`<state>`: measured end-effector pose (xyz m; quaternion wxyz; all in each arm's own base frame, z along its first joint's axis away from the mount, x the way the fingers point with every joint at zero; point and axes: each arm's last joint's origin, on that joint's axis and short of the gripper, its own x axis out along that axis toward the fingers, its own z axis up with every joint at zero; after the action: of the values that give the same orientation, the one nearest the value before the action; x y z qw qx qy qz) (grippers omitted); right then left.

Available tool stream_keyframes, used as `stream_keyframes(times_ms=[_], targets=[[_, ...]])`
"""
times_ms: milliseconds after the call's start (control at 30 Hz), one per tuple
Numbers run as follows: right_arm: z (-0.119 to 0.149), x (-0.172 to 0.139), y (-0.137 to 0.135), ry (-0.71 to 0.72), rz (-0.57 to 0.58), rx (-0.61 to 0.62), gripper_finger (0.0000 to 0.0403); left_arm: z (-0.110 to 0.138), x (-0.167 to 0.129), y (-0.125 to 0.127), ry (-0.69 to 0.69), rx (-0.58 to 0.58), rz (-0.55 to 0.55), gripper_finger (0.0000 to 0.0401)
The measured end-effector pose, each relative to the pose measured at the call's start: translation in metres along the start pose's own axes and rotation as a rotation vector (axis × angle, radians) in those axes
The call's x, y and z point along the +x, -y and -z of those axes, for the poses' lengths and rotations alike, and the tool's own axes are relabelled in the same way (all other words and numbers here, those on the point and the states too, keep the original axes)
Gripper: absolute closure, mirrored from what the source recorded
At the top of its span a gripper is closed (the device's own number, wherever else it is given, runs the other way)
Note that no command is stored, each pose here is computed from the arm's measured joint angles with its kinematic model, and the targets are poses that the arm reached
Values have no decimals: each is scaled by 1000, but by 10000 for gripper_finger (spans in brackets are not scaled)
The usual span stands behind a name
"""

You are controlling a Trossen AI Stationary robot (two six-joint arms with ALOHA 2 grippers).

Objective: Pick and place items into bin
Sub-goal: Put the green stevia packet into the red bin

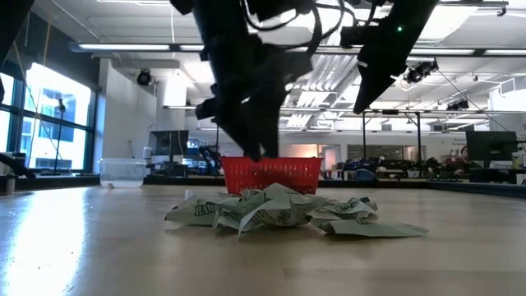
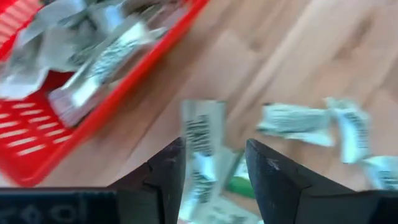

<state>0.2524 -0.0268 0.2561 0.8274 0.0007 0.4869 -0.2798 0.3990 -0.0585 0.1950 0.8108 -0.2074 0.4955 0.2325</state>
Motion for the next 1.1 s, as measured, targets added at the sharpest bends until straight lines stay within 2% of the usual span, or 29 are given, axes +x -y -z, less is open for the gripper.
stream_keyframes(times_ms=[100, 200, 467, 567, 767, 1100], targets=[[-1, 3, 5, -6, 12, 13, 57, 2, -3, 10, 40, 9, 33, 188], [-2, 5, 10, -13, 13, 36, 57, 5, -2, 9, 42, 29, -5, 181], [-3, 7, 13, -24, -11, 69, 57, 17, 25, 6, -51, 174, -84, 181], [-2, 7, 13, -31, -13, 87, 57, 19, 30, 6, -60, 194, -106, 180], [-2, 7, 13, -37, -11, 104, 57, 18, 30, 3, -17, 242, -181, 180], [-1, 7, 13, -41, -10, 102, 57, 13, 31, 7, 5, 224, -100, 182]])
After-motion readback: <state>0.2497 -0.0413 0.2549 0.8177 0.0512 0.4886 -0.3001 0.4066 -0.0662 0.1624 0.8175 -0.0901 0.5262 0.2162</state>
